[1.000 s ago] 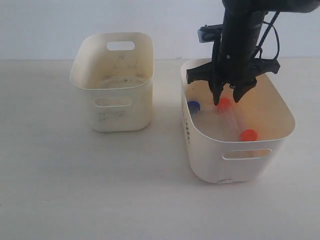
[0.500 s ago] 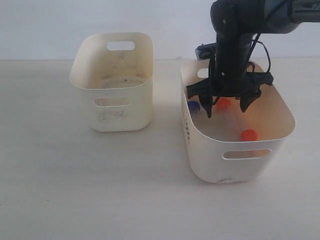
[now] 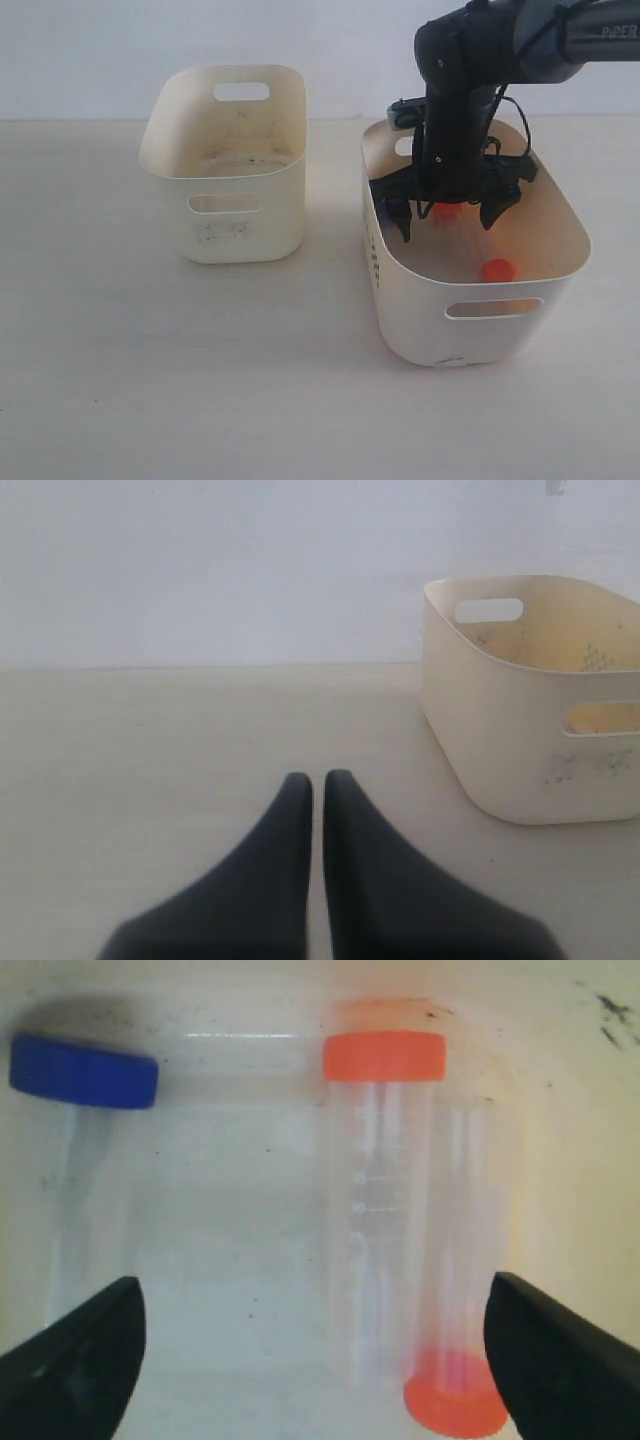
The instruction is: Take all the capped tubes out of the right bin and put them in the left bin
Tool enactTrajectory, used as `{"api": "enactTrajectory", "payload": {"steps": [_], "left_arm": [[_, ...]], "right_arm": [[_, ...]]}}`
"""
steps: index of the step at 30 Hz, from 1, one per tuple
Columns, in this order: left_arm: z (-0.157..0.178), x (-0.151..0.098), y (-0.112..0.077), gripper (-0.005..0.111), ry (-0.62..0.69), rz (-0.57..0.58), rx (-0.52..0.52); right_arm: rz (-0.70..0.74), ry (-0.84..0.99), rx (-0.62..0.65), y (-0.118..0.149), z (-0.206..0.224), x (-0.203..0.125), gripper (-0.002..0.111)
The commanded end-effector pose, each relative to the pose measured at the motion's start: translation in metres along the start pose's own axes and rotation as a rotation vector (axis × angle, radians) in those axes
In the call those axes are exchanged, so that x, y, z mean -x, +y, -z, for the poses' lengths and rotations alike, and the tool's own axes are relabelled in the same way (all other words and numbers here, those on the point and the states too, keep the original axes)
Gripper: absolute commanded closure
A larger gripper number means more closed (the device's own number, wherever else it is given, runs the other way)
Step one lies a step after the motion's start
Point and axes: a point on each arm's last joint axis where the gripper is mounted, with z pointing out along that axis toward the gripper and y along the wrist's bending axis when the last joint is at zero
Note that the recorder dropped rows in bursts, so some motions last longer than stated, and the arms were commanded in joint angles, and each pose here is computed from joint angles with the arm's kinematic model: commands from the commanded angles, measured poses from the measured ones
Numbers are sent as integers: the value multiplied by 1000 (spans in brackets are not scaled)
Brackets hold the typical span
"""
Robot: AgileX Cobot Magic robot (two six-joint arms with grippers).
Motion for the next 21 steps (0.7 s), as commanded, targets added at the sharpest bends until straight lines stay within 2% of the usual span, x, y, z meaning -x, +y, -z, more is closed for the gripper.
{"api": "enactTrajectory", "payload": {"steps": [1,9,16,21], "left_arm": [[0,2,0,102,-7,16,-1],[0,2,0,102,-7,16,-1],[0,2,0,102,-7,16,-1],[0,2,0,102,-7,16,-1]], "right_arm": [[9,-4,-12,0,-5,2,21],[15,10,-26,2,-21,2,23],[23,28,-59,1,-31,1,52],[22,25,-57,1,-32,2,65]]}}
